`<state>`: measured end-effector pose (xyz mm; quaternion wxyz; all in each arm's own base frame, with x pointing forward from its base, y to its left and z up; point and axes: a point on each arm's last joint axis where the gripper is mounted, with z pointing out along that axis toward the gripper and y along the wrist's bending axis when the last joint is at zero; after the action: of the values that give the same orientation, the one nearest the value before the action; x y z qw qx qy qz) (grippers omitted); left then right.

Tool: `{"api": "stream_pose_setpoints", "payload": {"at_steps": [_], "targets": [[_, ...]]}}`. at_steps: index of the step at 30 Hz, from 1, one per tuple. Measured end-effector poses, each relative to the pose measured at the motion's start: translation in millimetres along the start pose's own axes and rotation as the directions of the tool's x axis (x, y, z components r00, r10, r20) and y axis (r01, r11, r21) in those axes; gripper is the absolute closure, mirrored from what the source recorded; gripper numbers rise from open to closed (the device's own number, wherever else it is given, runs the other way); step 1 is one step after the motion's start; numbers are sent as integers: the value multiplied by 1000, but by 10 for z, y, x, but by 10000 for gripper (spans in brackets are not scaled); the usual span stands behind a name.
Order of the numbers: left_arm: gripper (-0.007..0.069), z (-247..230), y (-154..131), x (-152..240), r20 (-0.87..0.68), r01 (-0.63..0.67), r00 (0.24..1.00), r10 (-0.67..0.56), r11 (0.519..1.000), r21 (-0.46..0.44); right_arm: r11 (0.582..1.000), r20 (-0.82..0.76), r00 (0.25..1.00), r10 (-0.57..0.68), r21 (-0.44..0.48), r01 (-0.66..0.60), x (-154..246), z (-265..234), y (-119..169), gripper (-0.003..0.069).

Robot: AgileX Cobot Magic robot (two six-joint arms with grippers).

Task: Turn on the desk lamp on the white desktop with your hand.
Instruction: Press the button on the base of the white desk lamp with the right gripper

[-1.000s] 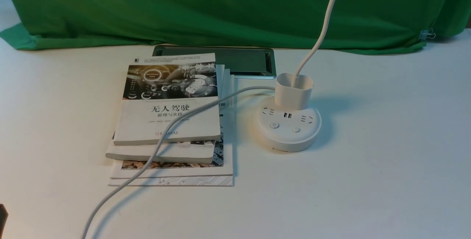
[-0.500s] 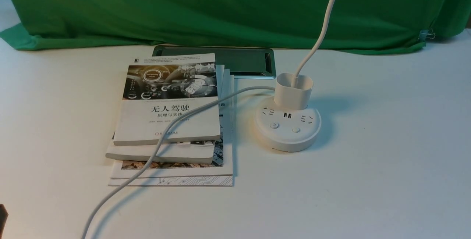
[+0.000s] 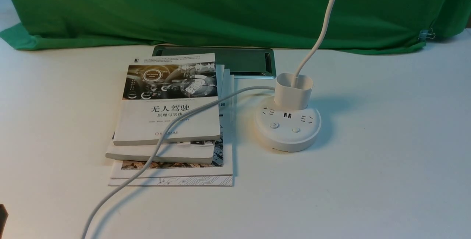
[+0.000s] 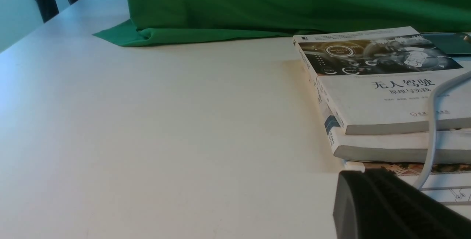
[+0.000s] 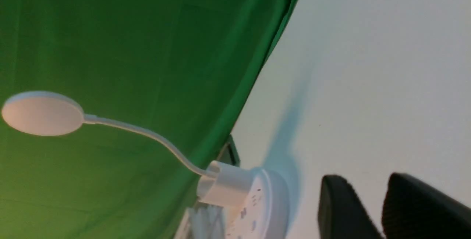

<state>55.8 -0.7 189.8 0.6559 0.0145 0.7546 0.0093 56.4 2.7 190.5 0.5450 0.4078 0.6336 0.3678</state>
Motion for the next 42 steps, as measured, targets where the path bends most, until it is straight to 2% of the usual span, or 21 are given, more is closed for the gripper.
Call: {"api": "stream_pose_setpoints", "payload": {"at_steps": [3, 4, 7, 10, 12, 13, 16, 17, 18, 19, 20, 22, 25, 27, 30, 33, 34, 37, 42], "targets": [[604, 0, 0, 0, 0, 0, 1000, 0, 1000, 0, 989, 29, 989, -147, 5, 147, -26, 0, 0, 418], [604, 0, 0, 0, 0, 0, 1000, 0, 1000, 0, 989, 31, 989, -147, 1, 147, -28, 0, 3, 418], [604, 0, 0, 0, 0, 0, 1000, 0, 1000, 0, 958, 108, 957, -268, -79, 277, -77, -8, 96, 427], [604, 0, 0, 0, 0, 0, 1000, 0, 1000, 0, 859, 157, 866, -475, -132, 495, -184, -92, 409, 518], [604, 0, 0, 0, 0, 0, 1000, 0, 1000, 0, 754, 147, 764, -629, -123, 645, -283, -138, 688, 598], [604, 0, 0, 0, 0, 0, 1000, 0, 1000, 0, 678, 134, 687, -714, -113, 727, -330, -151, 820, 612], [604, 0, 0, 0, 0, 0, 1000, 0, 1000, 0, 412, 12, 417, -909, -117, 903, -489, -118, 1302, 630], [604, 0, 0, 0, 0, 0, 1000, 0, 1000, 0, 411, -1, 414, -910, -120, 904, -497, -111, 1331, 631], [604, 0, 0, 0, 0, 0, 1000, 0, 1000, 0, 327, -43, 324, -945, -136, 935, -529, -76, 1445, 631], [604, 0, 0, 0, 0, 0, 1000, 0, 1000, 0, 216, -135, 193, -972, -183, 959, -592, -7, 1674, 631], [604, 0, 0, 0, 0, 0, 1000, 0, 1000, 0, 168, -191, 127, -973, -216, 962, -613, 66, 1783, 631], [604, 0, 0, 0, 0, 0, 1000, 0, 1000, 0, 114, -293, 28, -956, -280, 953, -639, 267, 1986, 631], [604, 0, 0, 0, 0, 0, 1000, 0, 1000, 0, 97, -398, -55, -916, -352, 931, -591, 577, 2111, 631], [604, 0, 0, 0, 0, 0, 1000, 0, 1000, 0, 91, -410, -80, -908, -380, 920, -550, 681, 2156, 631], [604, 0, 0, 0, 0, 0, 1000, 0, 1000, 0, 76, -431, -168, -887, -494, 866, -243, 1087, 2189, 631], [604, 0, 0, 0, 0, 0, 1000, 0, 1000, 0, 65, -456, -254, -853, -576, 815, 77, 1394, 2142, 631], [604, 0, 0, 0, 0, 0, 1000, 0, 1000, 0, 63, -453, -262, -852, -585, 808, 110, 1411, 2150, 631], [604, 0, 0, 0, 0, 0, 1000, 0, 1000, 0, 63, -484, -368, -794, -667, 742, 543, 1754, 2051, 631], [604, 0, 0, 0, 0, 0, 1000, 0, 1000, 0, 73, -508, -428, -748, -704, 707, 924, 2104, 1885, 631]]}}
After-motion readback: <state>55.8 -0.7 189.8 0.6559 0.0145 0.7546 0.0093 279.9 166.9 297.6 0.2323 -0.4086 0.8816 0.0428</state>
